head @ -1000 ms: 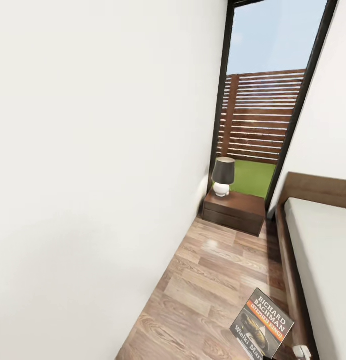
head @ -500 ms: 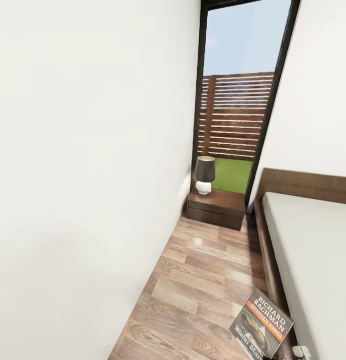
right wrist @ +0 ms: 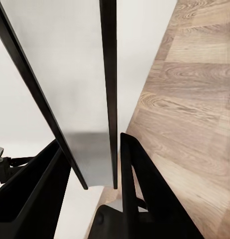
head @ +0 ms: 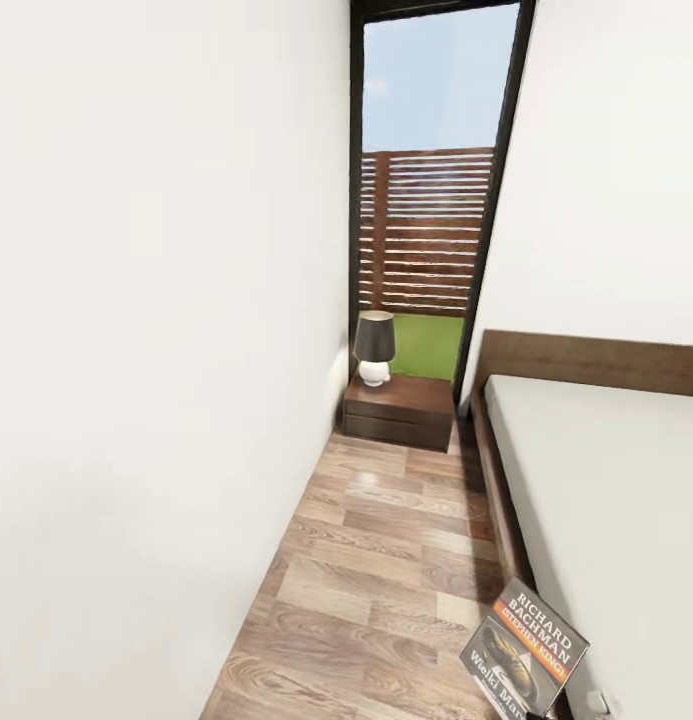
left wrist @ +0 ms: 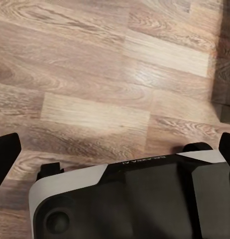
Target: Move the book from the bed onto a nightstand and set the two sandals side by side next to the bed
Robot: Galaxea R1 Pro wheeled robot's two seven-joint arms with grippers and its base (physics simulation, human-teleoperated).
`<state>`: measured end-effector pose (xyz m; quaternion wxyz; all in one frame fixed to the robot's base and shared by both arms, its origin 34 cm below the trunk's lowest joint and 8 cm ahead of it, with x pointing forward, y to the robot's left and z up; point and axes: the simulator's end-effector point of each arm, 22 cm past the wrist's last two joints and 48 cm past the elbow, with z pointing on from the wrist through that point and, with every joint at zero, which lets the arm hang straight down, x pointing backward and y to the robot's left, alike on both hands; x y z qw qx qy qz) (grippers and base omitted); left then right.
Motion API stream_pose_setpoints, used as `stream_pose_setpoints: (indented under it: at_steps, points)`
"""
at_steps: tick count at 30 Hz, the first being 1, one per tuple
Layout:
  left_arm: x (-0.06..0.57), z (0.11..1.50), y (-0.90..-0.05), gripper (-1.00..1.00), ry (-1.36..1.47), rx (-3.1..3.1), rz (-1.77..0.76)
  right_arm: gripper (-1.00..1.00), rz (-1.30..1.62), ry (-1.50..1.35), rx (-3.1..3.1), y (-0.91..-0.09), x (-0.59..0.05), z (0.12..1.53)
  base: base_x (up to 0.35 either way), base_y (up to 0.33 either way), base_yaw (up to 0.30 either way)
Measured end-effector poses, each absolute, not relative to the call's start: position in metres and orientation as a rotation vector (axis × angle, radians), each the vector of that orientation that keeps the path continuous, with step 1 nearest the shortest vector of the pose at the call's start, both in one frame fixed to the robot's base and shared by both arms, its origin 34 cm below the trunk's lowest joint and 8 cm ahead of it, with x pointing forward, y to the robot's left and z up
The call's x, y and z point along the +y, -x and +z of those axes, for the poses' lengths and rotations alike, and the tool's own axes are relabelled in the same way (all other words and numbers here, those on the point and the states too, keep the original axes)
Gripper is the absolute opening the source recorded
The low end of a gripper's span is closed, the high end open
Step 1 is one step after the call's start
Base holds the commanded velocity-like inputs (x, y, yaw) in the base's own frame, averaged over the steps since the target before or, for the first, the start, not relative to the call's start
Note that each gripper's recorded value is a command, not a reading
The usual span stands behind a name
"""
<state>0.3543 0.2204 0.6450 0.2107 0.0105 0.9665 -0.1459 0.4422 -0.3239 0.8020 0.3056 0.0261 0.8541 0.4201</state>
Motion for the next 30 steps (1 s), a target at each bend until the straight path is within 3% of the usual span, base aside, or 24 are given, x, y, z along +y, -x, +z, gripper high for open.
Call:
stream_pose_setpoints:
  at_steps: [24, 30]
  points:
    - [0.2204, 0.645, -0.3543, 1.0, -0.029, 2.686, -0.406, -1.0, 1.112, -0.069, 2.261, -0.442, -0.3239, 0.8019, 0.0, 0.0, -0.246]
    - [0.2204, 0.645, -0.3543, 1.0, -0.03, 2.686, -0.405, -1.0, 1.112, -0.069, 2.261, -0.4421, -0.3238, 0.8019, 0.0, 0.0, -0.093]
